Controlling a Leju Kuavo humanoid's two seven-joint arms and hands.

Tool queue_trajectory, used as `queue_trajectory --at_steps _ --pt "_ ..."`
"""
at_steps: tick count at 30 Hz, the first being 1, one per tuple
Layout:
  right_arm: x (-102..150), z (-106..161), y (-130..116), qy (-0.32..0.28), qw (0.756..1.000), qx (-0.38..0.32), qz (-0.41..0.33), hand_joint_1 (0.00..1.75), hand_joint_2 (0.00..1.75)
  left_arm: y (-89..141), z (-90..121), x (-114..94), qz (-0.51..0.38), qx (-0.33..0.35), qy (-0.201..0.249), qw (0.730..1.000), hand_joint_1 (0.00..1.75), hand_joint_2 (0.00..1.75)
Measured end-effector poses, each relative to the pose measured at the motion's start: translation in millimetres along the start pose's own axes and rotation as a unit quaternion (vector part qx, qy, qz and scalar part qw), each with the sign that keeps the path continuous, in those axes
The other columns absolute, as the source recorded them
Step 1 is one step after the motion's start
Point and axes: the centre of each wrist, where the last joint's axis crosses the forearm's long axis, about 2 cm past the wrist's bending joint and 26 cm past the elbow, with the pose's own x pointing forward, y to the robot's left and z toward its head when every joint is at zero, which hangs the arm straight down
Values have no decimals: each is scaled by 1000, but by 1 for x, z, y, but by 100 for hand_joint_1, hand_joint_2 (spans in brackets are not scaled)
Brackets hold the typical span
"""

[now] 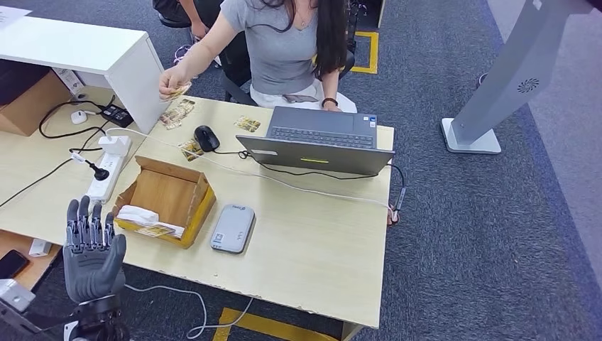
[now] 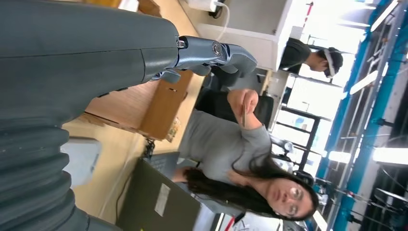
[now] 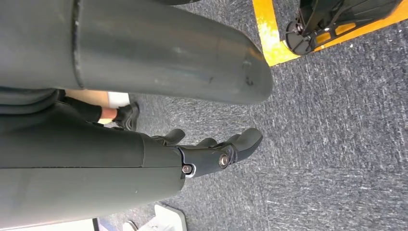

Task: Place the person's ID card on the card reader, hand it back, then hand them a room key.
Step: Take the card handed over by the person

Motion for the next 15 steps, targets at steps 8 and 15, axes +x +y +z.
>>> queue_trajectory --at_steps 8,15 --pt "1 0 1 -11 1000 -5 14 0 0 -14 -7 13 3 -7 -75 997 0 175" --pt "8 0 7 -31 999 -2 32 0 0 -25 -23 30 -105 -25 -139 984 0 175"
